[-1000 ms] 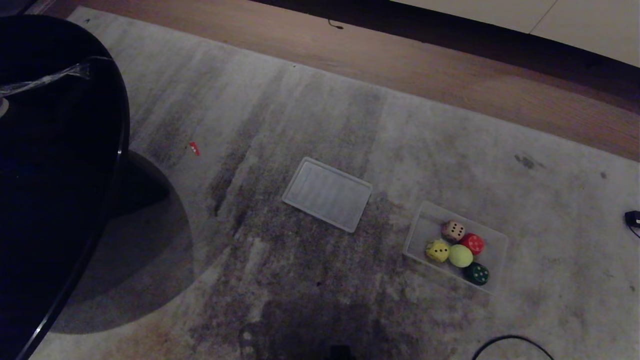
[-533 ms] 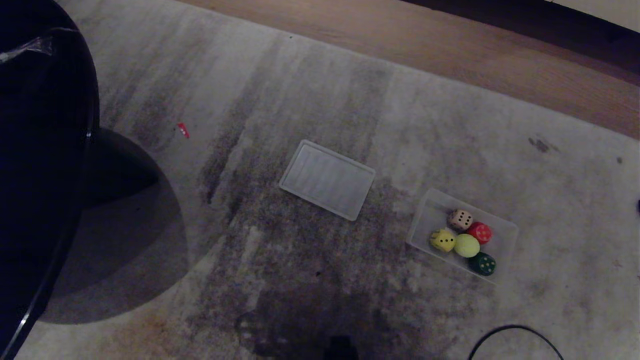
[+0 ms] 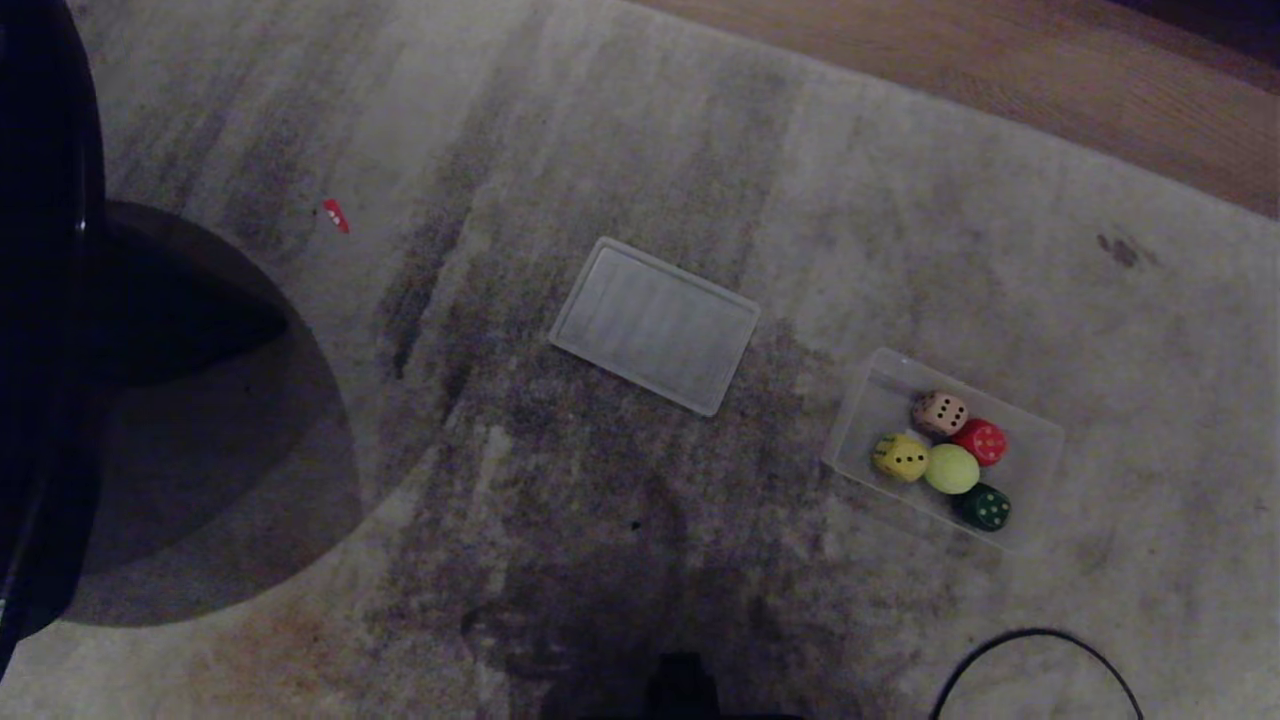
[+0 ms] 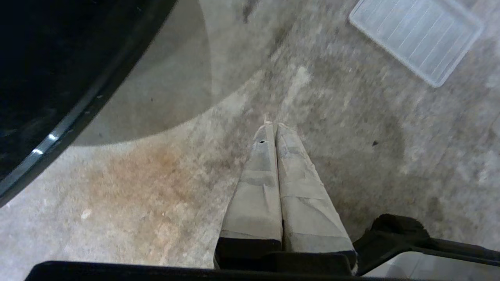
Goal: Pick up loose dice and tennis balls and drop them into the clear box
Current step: Put the ball in the box
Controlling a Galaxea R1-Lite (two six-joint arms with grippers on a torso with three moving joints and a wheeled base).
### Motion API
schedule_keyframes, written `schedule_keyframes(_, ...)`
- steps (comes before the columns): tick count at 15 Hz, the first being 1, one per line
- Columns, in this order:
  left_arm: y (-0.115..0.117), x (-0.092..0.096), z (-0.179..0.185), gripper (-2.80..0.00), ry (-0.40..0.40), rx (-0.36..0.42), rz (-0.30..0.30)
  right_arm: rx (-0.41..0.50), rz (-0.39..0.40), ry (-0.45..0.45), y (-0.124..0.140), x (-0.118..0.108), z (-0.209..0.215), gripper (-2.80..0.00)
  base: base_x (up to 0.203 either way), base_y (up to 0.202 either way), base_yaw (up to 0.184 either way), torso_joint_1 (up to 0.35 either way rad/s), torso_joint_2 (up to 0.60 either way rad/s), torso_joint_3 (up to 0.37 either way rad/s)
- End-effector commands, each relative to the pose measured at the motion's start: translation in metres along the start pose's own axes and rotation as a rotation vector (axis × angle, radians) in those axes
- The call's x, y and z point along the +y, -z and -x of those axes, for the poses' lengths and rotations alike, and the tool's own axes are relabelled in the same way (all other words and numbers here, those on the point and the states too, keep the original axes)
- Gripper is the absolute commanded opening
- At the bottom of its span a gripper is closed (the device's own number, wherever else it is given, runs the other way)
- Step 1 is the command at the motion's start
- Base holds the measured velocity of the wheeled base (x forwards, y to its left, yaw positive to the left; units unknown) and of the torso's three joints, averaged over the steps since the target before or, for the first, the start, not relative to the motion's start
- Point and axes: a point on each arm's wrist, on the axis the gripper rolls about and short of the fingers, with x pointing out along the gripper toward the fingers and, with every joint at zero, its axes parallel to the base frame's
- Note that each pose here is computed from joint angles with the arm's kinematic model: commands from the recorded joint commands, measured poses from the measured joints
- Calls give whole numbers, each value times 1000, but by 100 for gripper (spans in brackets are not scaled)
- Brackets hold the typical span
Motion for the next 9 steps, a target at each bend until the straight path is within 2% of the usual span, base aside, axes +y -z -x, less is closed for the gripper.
schedule_keyframes(1,0,0,0,-280,-1,2,1,1,0,1,0,0,0,-280,0,0,0,5,6,-199)
schedule_keyframes(9,0,0,0,-280,-1,2,1,1,1,1,0,0,0,-280,0,0,0,2,3,-197)
